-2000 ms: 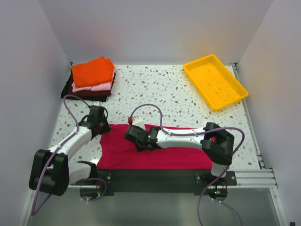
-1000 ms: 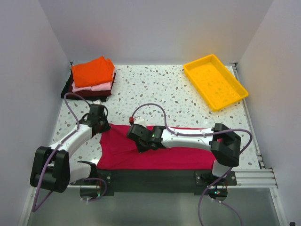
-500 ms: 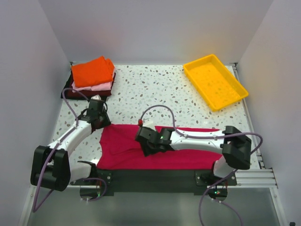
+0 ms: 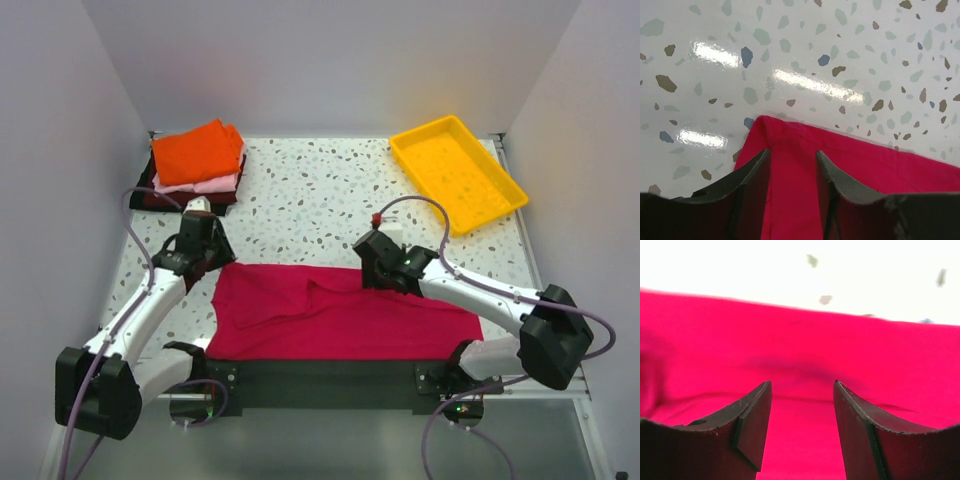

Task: Fold and stack the t-shirts
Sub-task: Fold the tshirt

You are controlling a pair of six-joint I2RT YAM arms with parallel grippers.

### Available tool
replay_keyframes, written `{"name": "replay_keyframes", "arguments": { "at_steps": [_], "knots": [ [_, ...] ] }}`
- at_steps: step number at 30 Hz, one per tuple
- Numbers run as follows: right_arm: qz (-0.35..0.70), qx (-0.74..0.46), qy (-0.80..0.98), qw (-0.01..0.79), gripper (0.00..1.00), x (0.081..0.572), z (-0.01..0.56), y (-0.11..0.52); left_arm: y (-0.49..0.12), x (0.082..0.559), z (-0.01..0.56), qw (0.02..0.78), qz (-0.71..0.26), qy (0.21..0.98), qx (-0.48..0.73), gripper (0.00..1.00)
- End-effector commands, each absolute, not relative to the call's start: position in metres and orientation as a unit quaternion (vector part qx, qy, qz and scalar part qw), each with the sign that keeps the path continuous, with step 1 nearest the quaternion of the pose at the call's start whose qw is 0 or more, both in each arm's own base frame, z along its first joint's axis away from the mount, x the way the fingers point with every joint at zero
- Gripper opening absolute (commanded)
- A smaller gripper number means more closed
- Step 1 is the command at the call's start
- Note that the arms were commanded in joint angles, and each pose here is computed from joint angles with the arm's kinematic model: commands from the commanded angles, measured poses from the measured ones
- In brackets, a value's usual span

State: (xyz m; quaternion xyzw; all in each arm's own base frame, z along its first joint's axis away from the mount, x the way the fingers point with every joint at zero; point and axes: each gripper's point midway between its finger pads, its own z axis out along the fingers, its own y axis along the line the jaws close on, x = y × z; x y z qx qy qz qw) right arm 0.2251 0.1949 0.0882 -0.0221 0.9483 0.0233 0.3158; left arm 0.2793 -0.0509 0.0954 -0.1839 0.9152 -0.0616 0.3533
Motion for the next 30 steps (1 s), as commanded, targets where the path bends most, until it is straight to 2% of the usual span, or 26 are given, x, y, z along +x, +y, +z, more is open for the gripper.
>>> {"name": "replay_keyframes", "arguments": {
  "at_steps": [1, 8, 12, 19, 30],
  "knots": [
    [-0.022, 0.021, 0.947, 0.32, 0.56, 0.234, 0.08, 0.144, -0.067, 0.274, 0.118, 0.377, -0.088, 0.907, -0.164, 0.46],
    [-0.042, 0.115, 0.952, 0.282, 0.63, 0.237, 0.062, 0.071, -0.137, 0.254, 0.132, 0.389, -0.142, 0.904, -0.105, 0.51],
    [-0.036, 0.196, 0.943, 0.267, 0.7, 0.235, 0.058, 0.033, -0.173, 0.246, 0.124, 0.384, -0.143, 0.91, -0.063, 0.61],
    [0.024, 0.295, 0.92, 0.255, 0.78, 0.221, 0.047, 0.013, -0.24, 0.229, 0.113, 0.38, -0.126, 0.916, 0.018, 0.72],
    [0.02, 0.362, 0.895, 0.259, 0.89, 0.21, 0.059, -0.008, -0.256, 0.221, 0.073, 0.359, -0.048, 0.929, 0.075, 0.71]
  ]
}}
